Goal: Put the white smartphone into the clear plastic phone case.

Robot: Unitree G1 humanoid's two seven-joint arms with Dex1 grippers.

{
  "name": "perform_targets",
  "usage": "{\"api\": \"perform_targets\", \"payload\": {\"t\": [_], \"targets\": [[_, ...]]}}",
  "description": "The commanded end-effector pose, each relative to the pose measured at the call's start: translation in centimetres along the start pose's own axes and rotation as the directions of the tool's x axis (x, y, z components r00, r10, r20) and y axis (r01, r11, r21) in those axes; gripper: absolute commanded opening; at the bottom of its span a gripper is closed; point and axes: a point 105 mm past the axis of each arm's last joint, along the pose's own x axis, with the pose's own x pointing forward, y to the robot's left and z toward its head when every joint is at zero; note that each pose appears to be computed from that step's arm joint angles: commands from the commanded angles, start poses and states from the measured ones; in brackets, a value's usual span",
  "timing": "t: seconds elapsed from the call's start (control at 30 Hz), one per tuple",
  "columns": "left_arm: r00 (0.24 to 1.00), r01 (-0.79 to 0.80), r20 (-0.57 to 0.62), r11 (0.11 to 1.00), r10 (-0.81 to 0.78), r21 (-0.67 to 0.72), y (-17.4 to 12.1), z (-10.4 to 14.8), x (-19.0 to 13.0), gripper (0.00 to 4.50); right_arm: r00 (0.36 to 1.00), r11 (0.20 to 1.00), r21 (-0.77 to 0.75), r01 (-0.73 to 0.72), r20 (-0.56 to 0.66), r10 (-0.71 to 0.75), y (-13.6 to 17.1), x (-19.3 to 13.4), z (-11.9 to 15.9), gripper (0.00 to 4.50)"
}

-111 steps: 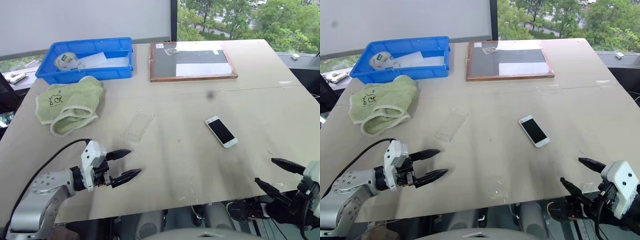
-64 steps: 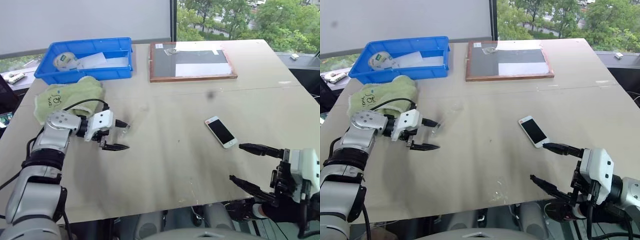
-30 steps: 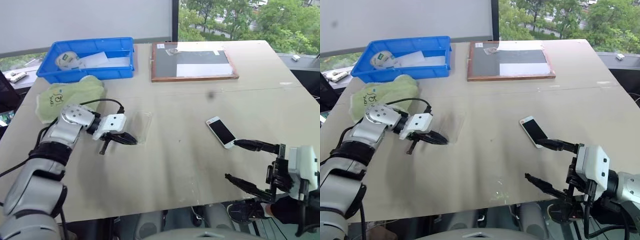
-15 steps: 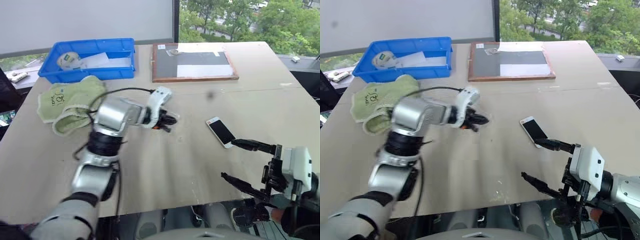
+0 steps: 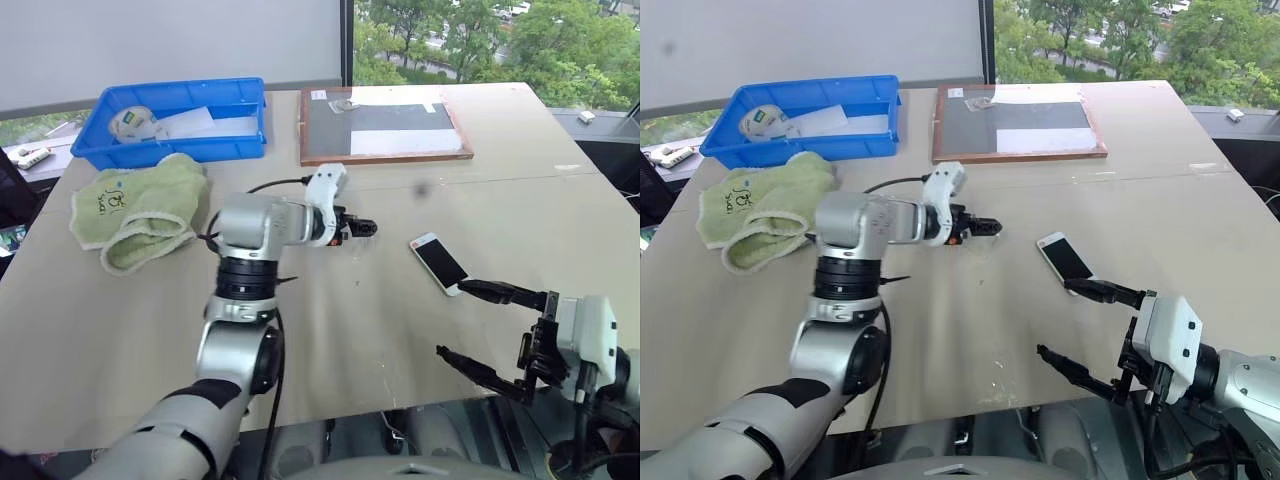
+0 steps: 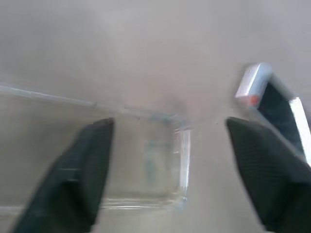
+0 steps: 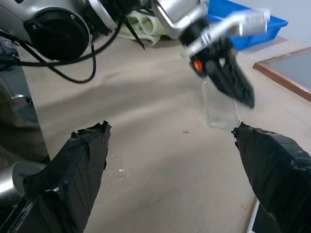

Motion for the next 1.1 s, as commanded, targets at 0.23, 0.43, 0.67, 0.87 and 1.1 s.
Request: {"api": "perform_targets", "payload": {"t": [0.23, 0.43, 0.67, 0.87, 1.1], "targets": [[0.881, 0.361, 0.106, 0.8, -0.461, 0.479, -1.5, 5.9, -7.1, 3.67, 0.999, 1.0, -0.012, -0.009, 0.034, 0.009, 0.1, 0.3, 0.7, 4.5], [0.879, 0.449, -0.295, 0.44, -0.374, 0.778, 2.8, 0.6, -4.9, 3.67, 0.999, 1.0, -0.004, 0.016, 0.03, -0.016, 0.4, 0.3, 0.5, 4.5], [0.87, 0.492, -0.41, 0.408, -0.275, 0.77, 5.6, -1.6, -2.4, 3.67, 0.998, 0.998, -0.004, 0.065, 0.017, -0.065, 0.8, 0.2, 0.5, 4.5], [0.889, 0.456, -0.431, 0.399, -0.158, 0.795, 6.8, -2.3, -0.9, 3.67, 0.994, 0.994, -0.007, 0.112, 0.008, -0.112, 1.2, 0.0, 0.6, 4.5], [0.878, 0.473, -0.452, 0.439, -0.158, 0.764, 7.0, -3.0, -0.6, 2.35, 0.991, 0.991, -0.017, 0.135, 0.001, -0.135, 1.1, -0.1, 0.6, 4.5]]}}
